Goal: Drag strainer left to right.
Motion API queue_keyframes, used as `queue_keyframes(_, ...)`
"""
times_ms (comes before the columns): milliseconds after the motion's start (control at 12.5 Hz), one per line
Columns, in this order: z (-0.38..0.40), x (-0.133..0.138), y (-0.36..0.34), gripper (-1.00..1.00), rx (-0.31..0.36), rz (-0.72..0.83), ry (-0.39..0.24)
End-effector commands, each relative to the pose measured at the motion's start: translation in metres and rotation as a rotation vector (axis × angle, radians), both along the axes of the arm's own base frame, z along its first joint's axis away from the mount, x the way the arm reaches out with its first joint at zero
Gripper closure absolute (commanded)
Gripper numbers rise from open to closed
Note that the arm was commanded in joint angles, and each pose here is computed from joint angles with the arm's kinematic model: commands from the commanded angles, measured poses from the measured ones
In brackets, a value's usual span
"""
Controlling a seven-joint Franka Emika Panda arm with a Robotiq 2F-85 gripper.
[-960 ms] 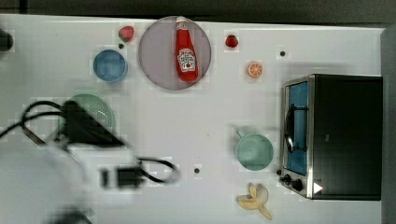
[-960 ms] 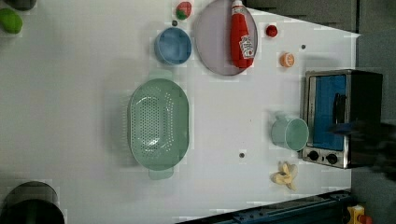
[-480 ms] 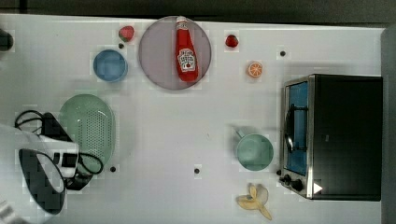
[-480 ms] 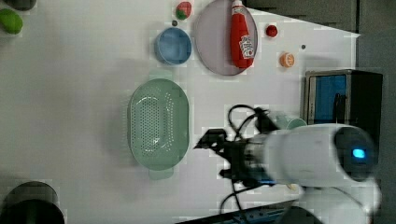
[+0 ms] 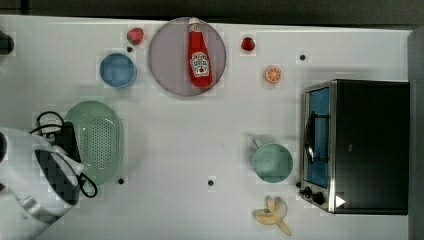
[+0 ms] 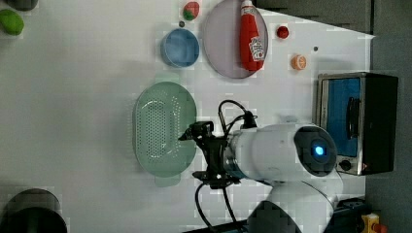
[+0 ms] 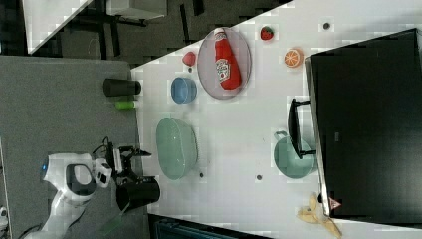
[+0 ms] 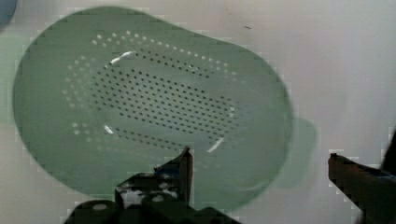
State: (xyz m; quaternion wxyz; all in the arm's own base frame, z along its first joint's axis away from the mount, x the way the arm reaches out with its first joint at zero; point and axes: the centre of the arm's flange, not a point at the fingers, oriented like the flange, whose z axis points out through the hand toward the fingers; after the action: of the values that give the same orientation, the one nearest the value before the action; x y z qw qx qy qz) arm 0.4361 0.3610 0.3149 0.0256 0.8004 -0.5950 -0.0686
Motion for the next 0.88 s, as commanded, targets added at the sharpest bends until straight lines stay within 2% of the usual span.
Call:
queue_keyframes(80,-0.049,0.018,-0.015,-1.0,0.005,-0.216,0.033)
queue_keyframes(480,-0.113,0.02,-0.022,-1.0,0.061,-0.23,0.031)
queue_keyframes(880,-0.15,0.015,-0.046,-1.0,0.047,-0.235,0.011)
